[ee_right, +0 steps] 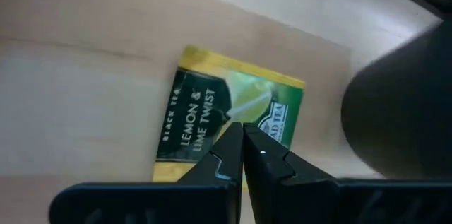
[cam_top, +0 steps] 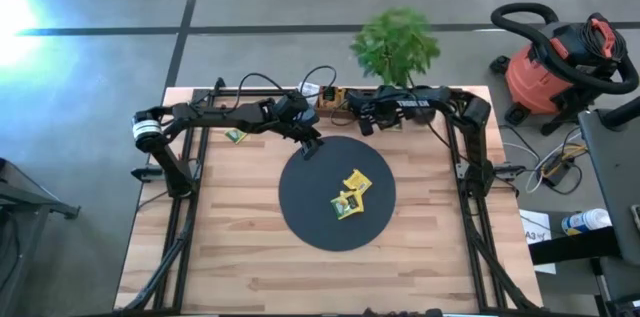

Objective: Pick & Place Tea
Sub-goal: Put the green tea bag into the right section of the wooden organizer, then adjust the black potted plant

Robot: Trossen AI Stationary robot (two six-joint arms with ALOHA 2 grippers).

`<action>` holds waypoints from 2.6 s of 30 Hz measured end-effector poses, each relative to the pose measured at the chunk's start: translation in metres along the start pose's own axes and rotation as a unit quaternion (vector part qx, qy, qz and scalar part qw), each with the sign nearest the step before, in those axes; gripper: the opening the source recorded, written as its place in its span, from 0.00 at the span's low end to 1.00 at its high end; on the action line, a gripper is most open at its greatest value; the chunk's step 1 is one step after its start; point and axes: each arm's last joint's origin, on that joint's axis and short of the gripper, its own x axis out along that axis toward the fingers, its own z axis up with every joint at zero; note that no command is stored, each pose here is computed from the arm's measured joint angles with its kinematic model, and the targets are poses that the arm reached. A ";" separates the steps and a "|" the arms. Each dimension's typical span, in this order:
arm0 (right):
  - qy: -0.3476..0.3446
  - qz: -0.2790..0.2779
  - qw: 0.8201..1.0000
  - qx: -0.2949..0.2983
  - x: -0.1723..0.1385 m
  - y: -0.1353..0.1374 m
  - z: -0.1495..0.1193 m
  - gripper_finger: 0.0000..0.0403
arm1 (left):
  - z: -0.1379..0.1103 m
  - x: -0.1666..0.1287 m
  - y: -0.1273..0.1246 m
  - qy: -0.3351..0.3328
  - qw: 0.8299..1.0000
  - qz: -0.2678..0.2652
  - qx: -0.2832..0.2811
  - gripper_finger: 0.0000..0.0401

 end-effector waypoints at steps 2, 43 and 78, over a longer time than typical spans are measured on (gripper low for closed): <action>-0.002 -0.001 1.000 0.002 -0.001 -0.001 0.000 0.02 | 0.000 0.000 0.000 0.000 1.000 0.000 0.000 0.39; 0.025 0.023 0.999 -0.012 -0.001 -0.002 -0.005 0.02 | 0.000 0.000 0.000 -0.001 1.000 0.007 -0.005 0.39; -0.142 0.157 0.977 0.012 -0.076 -0.043 0.038 0.02 | 0.000 0.000 0.001 -0.001 1.000 0.009 -0.003 0.39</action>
